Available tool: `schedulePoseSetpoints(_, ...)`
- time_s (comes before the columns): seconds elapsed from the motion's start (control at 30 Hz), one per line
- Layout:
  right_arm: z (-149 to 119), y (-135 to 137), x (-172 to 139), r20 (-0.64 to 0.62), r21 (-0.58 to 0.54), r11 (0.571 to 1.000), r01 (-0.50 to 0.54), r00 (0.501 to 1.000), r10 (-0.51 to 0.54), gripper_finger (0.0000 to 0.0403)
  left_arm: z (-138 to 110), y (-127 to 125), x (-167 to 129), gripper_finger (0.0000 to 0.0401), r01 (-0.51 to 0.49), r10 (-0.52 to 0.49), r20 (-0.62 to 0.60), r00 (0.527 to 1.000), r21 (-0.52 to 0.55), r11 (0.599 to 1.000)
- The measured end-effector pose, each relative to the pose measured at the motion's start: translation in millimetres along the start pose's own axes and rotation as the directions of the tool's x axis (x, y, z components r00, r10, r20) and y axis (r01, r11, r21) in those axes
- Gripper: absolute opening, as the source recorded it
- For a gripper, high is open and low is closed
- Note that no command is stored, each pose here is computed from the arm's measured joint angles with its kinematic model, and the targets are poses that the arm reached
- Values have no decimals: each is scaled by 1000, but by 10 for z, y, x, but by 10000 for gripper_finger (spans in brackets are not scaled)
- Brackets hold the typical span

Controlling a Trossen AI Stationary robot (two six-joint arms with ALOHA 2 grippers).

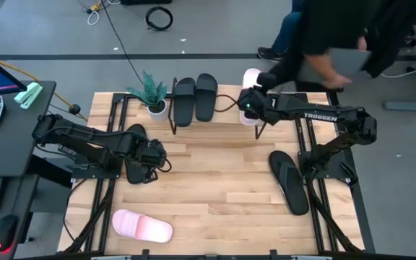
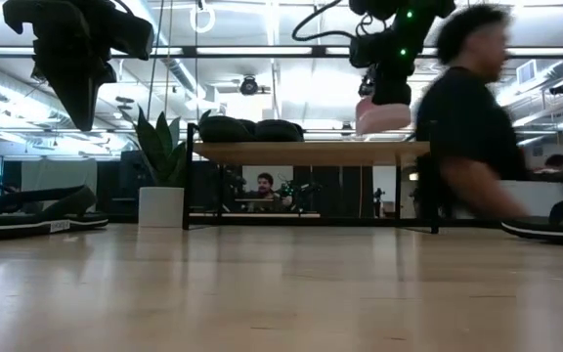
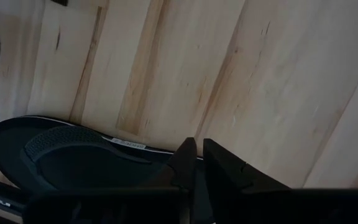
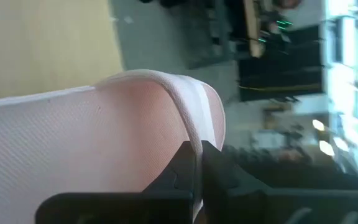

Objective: Pick and place slides into the shelf
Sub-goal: Put the right pink slide on the shelf

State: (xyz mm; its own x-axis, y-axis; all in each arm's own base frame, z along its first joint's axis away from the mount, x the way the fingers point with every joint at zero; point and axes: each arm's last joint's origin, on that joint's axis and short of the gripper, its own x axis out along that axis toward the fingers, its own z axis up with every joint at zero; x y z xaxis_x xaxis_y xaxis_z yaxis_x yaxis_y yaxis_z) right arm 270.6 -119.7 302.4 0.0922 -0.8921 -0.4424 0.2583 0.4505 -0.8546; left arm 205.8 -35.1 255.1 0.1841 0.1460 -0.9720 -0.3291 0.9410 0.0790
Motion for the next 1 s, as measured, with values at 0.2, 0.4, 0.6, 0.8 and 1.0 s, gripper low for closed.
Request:
schedulePoseSetpoints(0.2, -14, 17, 144, 54, -28, 998, -61, 997, 62, 8, 0, -1, 0, 36, 0, 0, 0, 1000, 4, 1000)
schedulePoseSetpoints(0.4, -105, 2, 282, 28, -32, 994, -106, 994, 107, 8, 0, -1, 0, 39, 0, 0, 0, 1000, 4, 1000)
schedulePoseSetpoints(0.6, -150, 9, 336, 3, -27, 994, -105, 994, 105, 9, 0, 0, 0, 29, 0, 0, 0, 1000, 3, 1000)
schedulePoseSetpoints(0.8, -158, 3, 356, 15, -53, 990, -133, 991, 134, 21, 6, -3, 0, 33, 3, -3, 6, 1000, 0, 1000)
schedulePoseSetpoints(1.0, -187, 1, 375, -2, -43, 988, -147, 989, 147, 55, 14, -8, 0, 40, 8, -8, 14, 1000, -8, 1000)
